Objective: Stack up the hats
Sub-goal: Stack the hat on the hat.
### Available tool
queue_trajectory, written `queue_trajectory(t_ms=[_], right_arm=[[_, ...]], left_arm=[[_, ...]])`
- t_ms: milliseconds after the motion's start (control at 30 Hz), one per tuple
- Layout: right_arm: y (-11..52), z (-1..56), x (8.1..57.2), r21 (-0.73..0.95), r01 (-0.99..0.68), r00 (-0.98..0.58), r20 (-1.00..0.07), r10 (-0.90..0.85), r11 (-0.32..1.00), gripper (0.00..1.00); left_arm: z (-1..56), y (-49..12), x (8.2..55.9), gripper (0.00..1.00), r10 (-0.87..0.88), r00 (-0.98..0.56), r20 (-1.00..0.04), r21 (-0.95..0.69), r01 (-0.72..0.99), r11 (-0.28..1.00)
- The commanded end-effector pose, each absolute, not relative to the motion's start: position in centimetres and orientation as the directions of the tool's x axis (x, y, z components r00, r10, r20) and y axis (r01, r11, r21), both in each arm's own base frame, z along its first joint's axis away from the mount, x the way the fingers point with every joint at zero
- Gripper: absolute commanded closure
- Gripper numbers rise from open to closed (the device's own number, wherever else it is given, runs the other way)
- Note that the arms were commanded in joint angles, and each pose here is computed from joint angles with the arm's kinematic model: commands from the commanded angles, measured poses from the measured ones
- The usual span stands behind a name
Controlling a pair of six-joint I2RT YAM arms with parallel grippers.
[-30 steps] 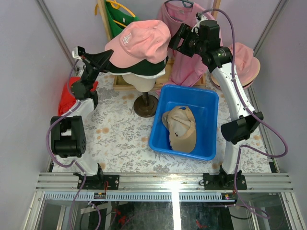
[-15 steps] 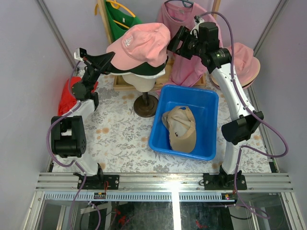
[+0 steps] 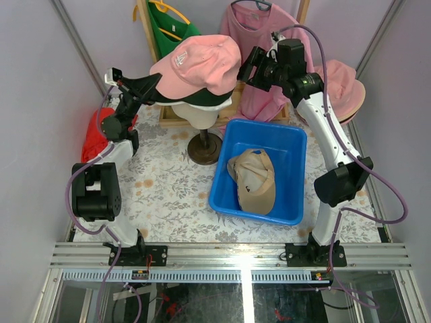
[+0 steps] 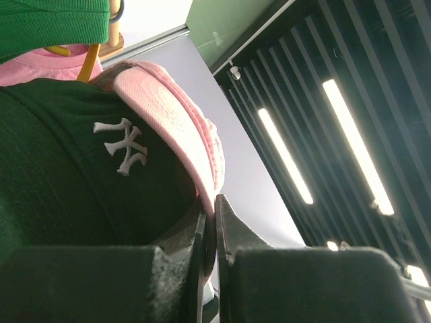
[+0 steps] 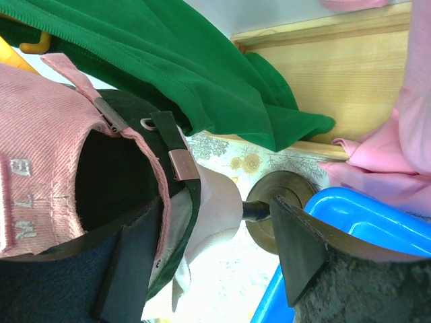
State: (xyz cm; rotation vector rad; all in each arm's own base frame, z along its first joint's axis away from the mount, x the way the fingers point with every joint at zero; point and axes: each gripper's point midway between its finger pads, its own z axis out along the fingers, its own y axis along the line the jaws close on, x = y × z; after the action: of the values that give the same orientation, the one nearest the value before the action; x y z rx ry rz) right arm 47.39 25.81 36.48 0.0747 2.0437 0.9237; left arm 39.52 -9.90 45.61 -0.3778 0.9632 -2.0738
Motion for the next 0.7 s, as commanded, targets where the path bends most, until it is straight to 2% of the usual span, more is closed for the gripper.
queue_trajectory(t_ms=[0, 67, 100, 267, 467, 667], right_arm=[[25.0, 40.5, 45.9, 0.598, -0.325, -0.555, -0.748, 0.365, 0.732, 0.29], [25.0, 40.6, 45.9, 0.596, -0.327, -0.556, -0.749, 0.361, 0.734, 0.29], [25.0, 40.7, 45.8, 0.595, -0.329, -0.557, -0.749, 0.358, 0.733, 0.29], [25.6, 40.8, 45.3, 0.585, -0.338, -0.558, -0.755, 0.343, 0.737, 0.30], [26.1, 40.9, 44.8, 0.572, -0.348, -0.558, -0.763, 0.326, 0.743, 0.30], [26.2, 40.8, 44.4, 0.561, -0.349, -0.558, -0.768, 0.314, 0.751, 0.31]], left_arm=[[48.3, -7.7, 37.5, 0.96, -0.449, -0.840, 0.303, -0.622, 0.183, -0.761], [48.3, -7.6, 37.7, 0.83, -0.456, -0.835, 0.309, -0.616, 0.190, -0.765], [48.2, -7.4, 37.8, 0.80, -0.459, -0.831, 0.313, -0.612, 0.193, -0.767], [48.2, -6.5, 38.4, 0.76, -0.478, -0.810, 0.340, -0.582, 0.219, -0.783], [48.3, -6.2, 38.8, 0.80, -0.482, -0.806, 0.343, -0.571, 0.229, -0.788], [48.2, -5.5, 39.2, 0.99, -0.489, -0.793, 0.362, -0.558, 0.236, -0.795]])
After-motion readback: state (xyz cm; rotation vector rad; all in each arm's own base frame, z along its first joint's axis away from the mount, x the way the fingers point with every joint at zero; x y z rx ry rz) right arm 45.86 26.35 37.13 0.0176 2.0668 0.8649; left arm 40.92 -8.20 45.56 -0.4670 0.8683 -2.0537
